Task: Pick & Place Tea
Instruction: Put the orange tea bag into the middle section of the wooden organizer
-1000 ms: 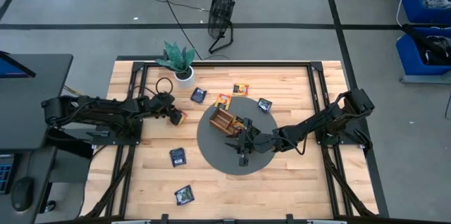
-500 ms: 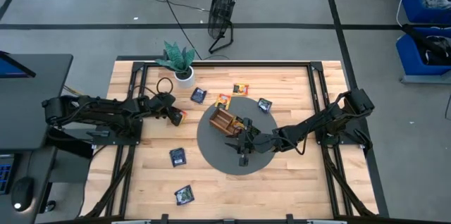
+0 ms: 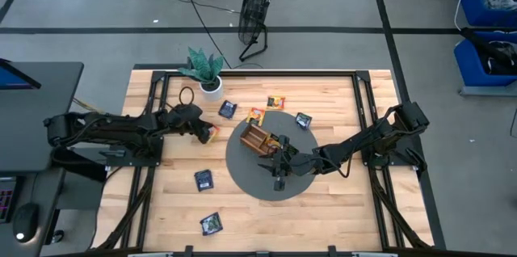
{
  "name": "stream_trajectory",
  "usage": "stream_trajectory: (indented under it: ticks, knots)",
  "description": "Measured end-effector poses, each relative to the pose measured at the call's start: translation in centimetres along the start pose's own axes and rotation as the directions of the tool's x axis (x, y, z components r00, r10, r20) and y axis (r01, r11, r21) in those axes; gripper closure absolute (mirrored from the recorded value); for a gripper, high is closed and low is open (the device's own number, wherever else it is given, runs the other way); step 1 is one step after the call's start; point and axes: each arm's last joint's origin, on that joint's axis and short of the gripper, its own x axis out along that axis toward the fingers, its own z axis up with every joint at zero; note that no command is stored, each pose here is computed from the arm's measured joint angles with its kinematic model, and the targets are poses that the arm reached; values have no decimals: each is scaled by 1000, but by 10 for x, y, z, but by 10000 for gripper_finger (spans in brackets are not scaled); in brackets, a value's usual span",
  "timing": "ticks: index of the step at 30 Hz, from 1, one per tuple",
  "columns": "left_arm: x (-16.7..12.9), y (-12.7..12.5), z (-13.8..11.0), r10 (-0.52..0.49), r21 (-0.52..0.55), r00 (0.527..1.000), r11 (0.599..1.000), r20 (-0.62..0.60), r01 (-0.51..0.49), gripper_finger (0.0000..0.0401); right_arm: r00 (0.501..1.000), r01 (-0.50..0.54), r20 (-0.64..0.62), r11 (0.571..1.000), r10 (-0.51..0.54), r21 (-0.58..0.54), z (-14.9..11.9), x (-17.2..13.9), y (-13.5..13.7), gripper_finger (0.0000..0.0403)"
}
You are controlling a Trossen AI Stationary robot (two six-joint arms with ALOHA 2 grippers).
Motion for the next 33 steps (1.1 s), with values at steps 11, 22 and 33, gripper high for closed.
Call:
stream_trajectory:
  ticks: [11, 22, 33]
  knots:
    - [-20, -31, 19, -190, 121, 943, 979, 273, 163, 396, 998, 11, 59, 993, -19, 120, 6, 3, -6, 277]
    - [-31, -48, 29, -280, 238, 852, 953, 443, 189, 396, 997, 48, 49, 952, -66, 302, 6, 14, -33, 277]
    - [-45, -62, 38, -328, 317, 733, 935, 596, 161, 396, 976, 22, 192, 922, -103, 386, 20, 23, -66, 277]
